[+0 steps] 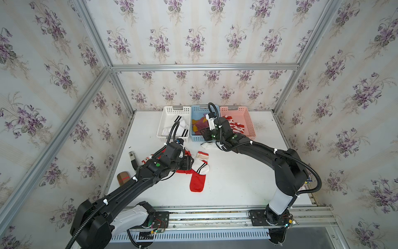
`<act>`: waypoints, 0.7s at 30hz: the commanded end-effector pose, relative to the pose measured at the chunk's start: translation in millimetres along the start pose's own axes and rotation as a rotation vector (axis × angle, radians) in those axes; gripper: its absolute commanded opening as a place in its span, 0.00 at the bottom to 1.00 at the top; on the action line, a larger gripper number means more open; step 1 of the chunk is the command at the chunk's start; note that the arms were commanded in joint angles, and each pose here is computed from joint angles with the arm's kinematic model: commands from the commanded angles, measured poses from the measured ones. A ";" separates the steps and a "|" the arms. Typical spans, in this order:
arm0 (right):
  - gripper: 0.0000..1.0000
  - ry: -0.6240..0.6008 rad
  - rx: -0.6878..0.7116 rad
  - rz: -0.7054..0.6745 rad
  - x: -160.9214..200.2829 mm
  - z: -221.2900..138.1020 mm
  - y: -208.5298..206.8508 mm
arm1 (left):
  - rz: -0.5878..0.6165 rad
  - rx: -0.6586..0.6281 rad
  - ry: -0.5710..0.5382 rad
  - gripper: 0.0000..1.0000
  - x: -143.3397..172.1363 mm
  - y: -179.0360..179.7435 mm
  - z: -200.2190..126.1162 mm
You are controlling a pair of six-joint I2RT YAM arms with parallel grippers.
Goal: Sort the socks into the basket by color
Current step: Pick up the sock at the center of the board.
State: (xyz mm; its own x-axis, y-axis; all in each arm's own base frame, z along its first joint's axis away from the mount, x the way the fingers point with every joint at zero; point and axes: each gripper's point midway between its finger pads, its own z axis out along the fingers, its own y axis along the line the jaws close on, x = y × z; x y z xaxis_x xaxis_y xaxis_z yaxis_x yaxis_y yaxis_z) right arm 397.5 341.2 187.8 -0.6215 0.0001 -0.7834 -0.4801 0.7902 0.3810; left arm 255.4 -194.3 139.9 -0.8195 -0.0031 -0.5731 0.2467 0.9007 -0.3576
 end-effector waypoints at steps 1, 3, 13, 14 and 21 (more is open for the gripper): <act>0.31 -0.033 0.014 0.039 -0.6 -7.0 -7.6 | -0.010 -0.006 -0.024 0.64 -1.2 -5.5 10.8; 0.31 -0.025 0.030 0.054 8.2 -10.5 -15.5 | 0.001 -0.002 -0.003 0.62 4.9 -10.6 19.1; 0.31 -0.031 0.110 0.141 34.6 -42.8 -59.0 | 0.073 -0.003 0.074 0.58 18.4 -39.5 57.8; 0.31 -0.034 0.119 0.150 36.3 -46.4 -63.6 | 0.080 -0.009 0.082 0.57 19.5 -41.1 61.5; 0.32 -0.045 0.165 0.178 46.6 -69.0 -85.0 | 0.127 -0.117 0.153 0.48 34.0 -36.3 87.7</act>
State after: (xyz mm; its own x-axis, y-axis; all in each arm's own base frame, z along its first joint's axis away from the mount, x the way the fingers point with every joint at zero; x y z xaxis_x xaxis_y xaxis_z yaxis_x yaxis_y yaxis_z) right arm 365.5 234.5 143.9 -0.6788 0.1416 -0.7205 -0.2625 0.8696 0.4182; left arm 259.1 -268.4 73.1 -0.8583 0.1702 -0.4841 0.3187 0.9162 -0.2430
